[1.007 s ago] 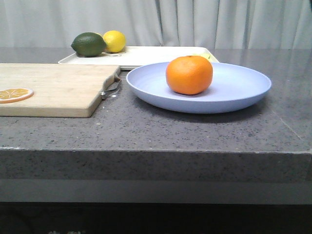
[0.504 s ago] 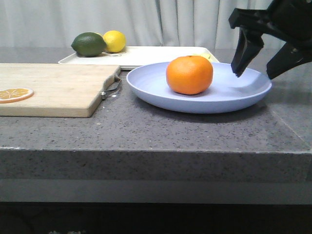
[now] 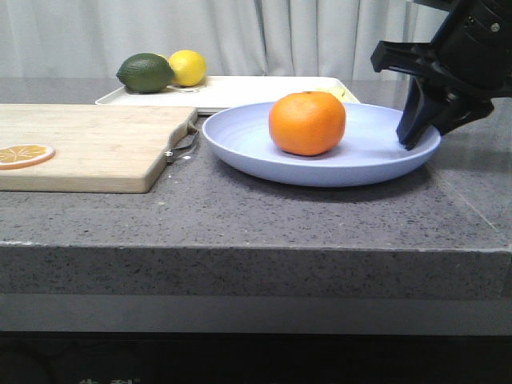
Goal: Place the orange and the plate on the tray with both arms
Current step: 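Lower the right gripper to the plate rim nearest it and grip, then lift the plate with the right gripper and carry it onto the white tray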
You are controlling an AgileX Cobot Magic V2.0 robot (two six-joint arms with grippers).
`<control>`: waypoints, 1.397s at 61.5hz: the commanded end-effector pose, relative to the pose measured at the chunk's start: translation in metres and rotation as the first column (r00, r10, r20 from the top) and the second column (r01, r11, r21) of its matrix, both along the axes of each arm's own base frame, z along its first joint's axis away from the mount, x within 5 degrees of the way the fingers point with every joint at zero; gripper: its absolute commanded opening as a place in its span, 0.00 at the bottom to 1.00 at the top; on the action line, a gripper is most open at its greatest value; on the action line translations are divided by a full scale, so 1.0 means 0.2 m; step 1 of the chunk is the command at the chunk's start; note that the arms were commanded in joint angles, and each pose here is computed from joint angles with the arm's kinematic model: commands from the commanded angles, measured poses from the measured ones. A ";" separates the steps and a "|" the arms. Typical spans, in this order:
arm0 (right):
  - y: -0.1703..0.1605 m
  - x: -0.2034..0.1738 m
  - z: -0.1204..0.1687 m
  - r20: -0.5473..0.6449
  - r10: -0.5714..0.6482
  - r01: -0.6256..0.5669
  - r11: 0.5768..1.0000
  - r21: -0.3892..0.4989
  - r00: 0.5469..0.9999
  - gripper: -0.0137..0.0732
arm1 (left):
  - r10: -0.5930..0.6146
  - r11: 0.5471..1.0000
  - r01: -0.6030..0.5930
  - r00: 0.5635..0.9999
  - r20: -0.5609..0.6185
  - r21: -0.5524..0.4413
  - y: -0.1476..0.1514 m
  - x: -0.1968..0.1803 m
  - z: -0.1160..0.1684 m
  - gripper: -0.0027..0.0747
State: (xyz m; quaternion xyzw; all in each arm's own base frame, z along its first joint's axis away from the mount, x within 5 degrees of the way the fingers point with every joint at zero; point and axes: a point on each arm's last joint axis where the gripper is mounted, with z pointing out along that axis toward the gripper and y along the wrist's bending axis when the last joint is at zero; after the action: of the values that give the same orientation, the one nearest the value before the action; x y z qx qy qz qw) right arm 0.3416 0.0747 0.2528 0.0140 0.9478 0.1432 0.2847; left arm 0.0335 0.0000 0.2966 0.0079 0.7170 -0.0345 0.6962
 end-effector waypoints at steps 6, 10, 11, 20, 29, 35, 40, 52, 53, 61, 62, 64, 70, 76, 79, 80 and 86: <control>-0.01 0.02 0.14 0.110 -0.001 0.000 1.000 0.008 0.994 0.09 | -0.003 1.000 0.003 0.995 0.099 -0.007 0.00 0.00 0.07 0.01; -0.01 0.02 0.17 0.107 -0.003 0.001 1.000 0.018 0.994 0.09 | -0.003 1.000 0.003 0.995 0.099 -0.007 0.00 0.00 0.07 0.01; -0.01 0.02 0.18 0.106 -0.006 0.003 1.000 0.025 0.994 0.09 | -0.003 1.000 0.003 0.995 0.099 -0.007 0.00 0.00 0.07 0.01; -0.03 0.08 0.31 0.133 -0.049 0.033 0.992 0.118 0.990 0.09 | -0.003 1.000 0.003 0.995 0.099 -0.007 0.00 0.00 0.07 0.01; -0.02 0.16 0.41 0.149 -0.044 0.019 0.986 0.166 0.988 0.09 | -0.003 1.000 0.003 0.995 0.099 -0.007 0.00 0.00 0.07 0.01; 0.01 0.25 0.48 0.161 -0.031 -0.002 0.979 0.203 0.986 0.09 | -0.003 1.000 0.003 0.995 0.099 -0.007 0.00 0.00 0.07 0.01; 0.03 0.33 0.53 0.181 -0.023 -0.021 0.970 0.240 0.983 0.09 | -0.003 1.000 0.003 0.995 0.099 -0.007 0.00 0.00 0.07 0.01; 0.09 0.58 0.59 0.215 -0.003 -0.067 0.947 0.315 0.977 0.09 | -0.003 1.000 0.003 0.995 0.099 -0.007 0.00 0.00 0.07 0.01; 0.10 0.60 0.59 0.215 -0.006 -0.065 0.945 0.321 0.977 0.09 | -0.003 1.000 0.003 0.995 0.099 -0.007 0.00 0.00 0.07 0.01; 0.13 0.75 0.58 0.236 -0.021 -0.068 0.929 0.363 0.972 0.09 | -0.003 1.000 0.003 0.995 0.099 -0.007 0.00 0.00 0.07 0.01; 0.13 0.77 0.58 0.240 -0.024 -0.068 0.928 0.367 0.971 0.09 | -0.003 1.000 0.003 0.995 0.099 -0.007 0.00 0.00 0.07 0.01; 0.14 0.81 0.55 0.238 -0.031 -0.063 0.924 0.378 0.971 0.09 | -0.003 1.000 0.003 0.995 0.099 -0.007 0.00 0.00 0.07 0.01; 0.15 0.90 0.52 0.257 -0.069 -0.049 0.903 0.426 0.964 0.09 | -0.003 1.000 0.003 0.995 0.099 -0.007 0.00 0.00 0.07 0.01; 0.16 0.95 0.47 0.278 -0.096 -0.044 0.889 0.457 0.956 0.09 | -0.003 1.000 0.003 0.995 0.099 -0.007 0.00 0.00 0.07 0.01; 0.15 0.97 0.46 0.292 -0.109 -0.043 0.883 0.468 0.950 0.09 | -0.003 1.000 0.003 0.995 0.099 -0.007 0.00 0.00 0.07 0.01; 0.15 0.98 0.45 0.293 -0.113 -0.040 0.881 0.471 0.949 0.09 | -0.003 1.000 0.003 0.995 0.099 -0.007 0.00 0.00 0.07 0.01; 0.15 1.03 0.37 0.289 -0.132 -0.024 0.877 0.480 0.948 0.09 | -0.003 1.000 0.003 0.995 0.099 -0.007 0.00 0.00 0.07 0.01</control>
State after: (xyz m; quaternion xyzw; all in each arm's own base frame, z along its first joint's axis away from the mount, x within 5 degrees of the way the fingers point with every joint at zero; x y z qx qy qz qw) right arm 0.5555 0.1064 0.2718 0.0781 0.8771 0.3153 0.3538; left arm 0.0335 0.0000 0.2966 0.0079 0.7170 -0.0345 0.6962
